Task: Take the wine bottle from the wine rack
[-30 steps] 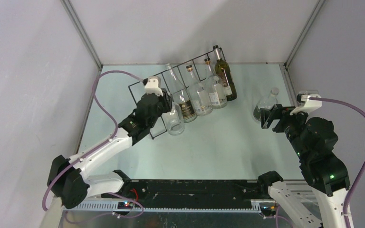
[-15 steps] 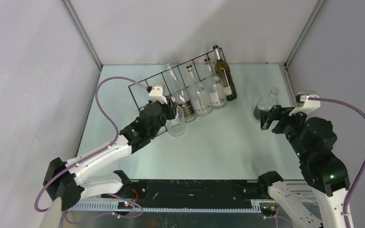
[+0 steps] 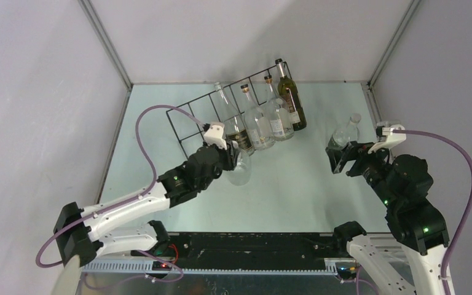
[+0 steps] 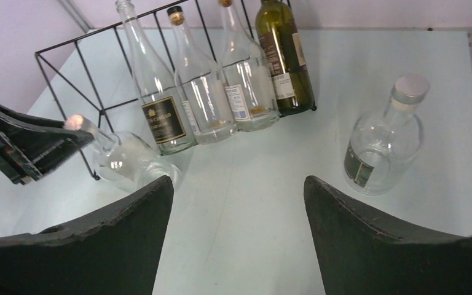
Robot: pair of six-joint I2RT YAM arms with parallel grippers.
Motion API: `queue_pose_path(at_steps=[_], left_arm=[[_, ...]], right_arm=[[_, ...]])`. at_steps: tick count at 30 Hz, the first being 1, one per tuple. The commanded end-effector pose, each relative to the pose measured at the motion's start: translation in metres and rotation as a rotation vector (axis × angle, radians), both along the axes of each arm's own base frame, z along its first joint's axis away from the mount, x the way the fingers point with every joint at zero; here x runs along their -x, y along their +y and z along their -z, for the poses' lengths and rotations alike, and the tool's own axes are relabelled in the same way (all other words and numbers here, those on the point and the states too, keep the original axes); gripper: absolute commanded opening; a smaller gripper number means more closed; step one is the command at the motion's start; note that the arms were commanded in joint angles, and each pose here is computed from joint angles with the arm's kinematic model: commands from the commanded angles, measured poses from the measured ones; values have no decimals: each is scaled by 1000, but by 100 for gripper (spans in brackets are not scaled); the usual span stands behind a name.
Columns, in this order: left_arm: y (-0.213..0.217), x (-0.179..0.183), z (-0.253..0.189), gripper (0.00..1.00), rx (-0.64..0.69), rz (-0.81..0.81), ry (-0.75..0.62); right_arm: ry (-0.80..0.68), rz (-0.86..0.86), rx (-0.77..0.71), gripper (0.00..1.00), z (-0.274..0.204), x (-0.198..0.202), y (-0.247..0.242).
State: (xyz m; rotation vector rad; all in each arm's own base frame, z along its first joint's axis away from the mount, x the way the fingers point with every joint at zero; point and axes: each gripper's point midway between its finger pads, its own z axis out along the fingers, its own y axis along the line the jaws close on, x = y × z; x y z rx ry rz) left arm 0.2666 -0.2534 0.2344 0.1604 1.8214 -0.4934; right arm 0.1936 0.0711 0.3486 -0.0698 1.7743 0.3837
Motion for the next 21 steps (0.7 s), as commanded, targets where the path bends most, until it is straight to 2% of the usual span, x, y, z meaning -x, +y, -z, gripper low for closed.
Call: queue_pose_path(at_steps=[1,9,21], left_arm=[[-18,18,-12,0,73,61,10],[-53,30,-16,0,80,142,15],[-147,36,-26,0,49,317,16]], right_arm=[[-68,-97,-25,81,-13,4,16],[-66,-133,-7,81,-10,9,19],[-17,-97,10,81,15,19,10]])
